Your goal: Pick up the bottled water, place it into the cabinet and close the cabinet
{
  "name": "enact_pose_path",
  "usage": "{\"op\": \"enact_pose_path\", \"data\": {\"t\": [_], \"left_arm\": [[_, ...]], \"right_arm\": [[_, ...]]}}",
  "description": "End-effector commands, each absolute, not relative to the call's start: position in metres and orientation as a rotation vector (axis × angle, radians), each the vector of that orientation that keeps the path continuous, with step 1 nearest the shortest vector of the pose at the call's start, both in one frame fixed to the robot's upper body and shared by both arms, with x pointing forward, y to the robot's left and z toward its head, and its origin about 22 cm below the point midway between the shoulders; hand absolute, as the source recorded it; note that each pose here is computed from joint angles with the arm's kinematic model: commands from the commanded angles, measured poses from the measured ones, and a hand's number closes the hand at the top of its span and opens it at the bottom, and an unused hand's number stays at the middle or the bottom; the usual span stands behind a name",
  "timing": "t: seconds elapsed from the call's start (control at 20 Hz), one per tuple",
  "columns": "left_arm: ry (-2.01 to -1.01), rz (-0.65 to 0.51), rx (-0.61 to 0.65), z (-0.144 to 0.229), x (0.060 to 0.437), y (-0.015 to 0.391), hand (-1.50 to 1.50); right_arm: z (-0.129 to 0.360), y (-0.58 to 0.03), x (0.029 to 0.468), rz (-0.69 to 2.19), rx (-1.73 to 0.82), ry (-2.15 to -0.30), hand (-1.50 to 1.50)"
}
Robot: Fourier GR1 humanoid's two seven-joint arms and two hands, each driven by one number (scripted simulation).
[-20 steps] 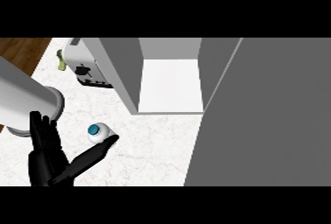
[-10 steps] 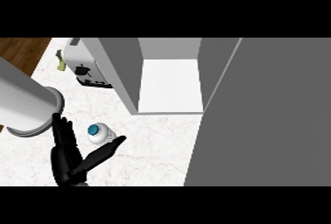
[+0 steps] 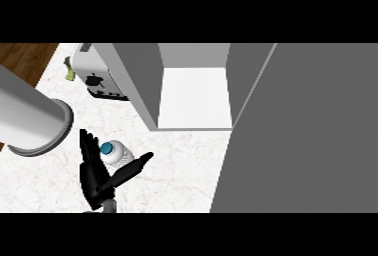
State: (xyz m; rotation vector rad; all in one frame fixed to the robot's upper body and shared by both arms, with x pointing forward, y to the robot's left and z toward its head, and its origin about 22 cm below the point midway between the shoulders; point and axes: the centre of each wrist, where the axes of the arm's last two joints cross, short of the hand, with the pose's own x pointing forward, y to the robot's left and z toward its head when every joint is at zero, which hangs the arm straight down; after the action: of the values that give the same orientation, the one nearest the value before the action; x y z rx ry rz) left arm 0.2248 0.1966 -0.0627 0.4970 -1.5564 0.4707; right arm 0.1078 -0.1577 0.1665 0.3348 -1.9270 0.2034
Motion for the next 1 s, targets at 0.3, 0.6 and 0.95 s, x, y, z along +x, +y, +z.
{"op": "enact_pose_path", "data": {"t": [0.3,0.6,0.95], "left_arm": [[-1.538,0.494,0.518,-0.107,0.227,0.203,-1.50],[-1.526,0.510,0.524,-0.120,0.229,0.215,-1.50],[-1.563,0.551,0.478,-0.139,0.220,0.214,-1.50]], "right_arm": [[0.179,-0.167,0.085,0.222,0.294,-1.989,-1.50],[0.173,-0.161,0.088,0.217,0.266,-1.985,-1.50],[0.183,-0.173,0.090,0.242,0.284,-1.989,-1.50]]}}
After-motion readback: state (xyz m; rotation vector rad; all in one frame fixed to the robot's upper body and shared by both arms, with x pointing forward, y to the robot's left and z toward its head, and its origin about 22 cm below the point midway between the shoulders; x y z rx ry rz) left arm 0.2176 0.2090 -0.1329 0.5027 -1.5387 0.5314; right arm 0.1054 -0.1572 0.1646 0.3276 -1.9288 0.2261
